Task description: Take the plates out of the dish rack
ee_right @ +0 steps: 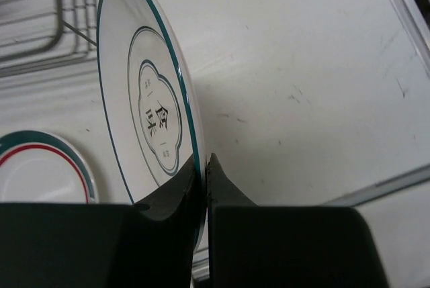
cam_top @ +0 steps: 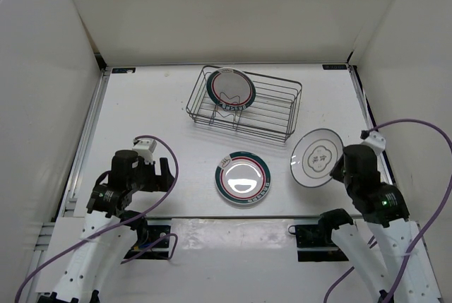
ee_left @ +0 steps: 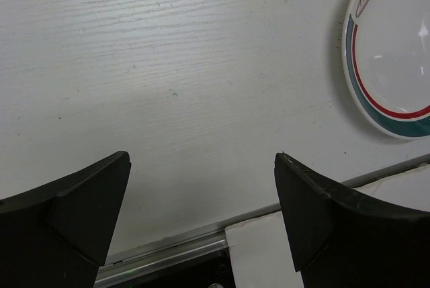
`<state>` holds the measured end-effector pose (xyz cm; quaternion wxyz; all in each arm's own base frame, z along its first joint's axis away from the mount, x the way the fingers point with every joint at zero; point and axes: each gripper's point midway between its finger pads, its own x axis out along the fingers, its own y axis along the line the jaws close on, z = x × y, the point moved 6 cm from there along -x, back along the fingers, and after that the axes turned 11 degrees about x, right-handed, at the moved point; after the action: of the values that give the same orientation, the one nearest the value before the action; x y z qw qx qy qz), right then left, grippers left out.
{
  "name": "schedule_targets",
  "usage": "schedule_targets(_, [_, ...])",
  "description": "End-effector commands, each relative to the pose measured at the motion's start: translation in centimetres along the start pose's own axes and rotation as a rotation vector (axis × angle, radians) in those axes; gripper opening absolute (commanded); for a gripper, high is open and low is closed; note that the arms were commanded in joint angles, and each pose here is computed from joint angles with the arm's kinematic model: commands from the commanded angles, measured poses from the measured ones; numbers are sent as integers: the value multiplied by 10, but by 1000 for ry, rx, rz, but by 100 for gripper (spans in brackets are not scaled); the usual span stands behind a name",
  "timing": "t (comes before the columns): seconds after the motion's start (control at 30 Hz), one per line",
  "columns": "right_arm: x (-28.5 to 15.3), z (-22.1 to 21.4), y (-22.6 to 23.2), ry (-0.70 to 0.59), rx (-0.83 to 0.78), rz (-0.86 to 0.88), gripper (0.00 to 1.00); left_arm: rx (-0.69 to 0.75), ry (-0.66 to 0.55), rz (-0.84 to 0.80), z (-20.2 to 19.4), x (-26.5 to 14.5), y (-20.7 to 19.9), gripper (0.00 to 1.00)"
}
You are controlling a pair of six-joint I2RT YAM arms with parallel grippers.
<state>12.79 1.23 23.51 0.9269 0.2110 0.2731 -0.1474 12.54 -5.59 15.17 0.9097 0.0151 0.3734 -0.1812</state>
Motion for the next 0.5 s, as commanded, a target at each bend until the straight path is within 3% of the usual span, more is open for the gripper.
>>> schedule_targets(0.0, [0, -24, -23, 40, 89, -115, 0, 6, -11, -6, 0, -1, -1, 100])
schedule_targets(0.3, [7, -52, -28, 102, 212, -113, 0, 2, -3, 12, -1, -2, 1, 100])
schedule_targets(0.47, [20, -88, -33, 259, 296, -225, 0, 3, -2, 14, -1, -1, 1, 100])
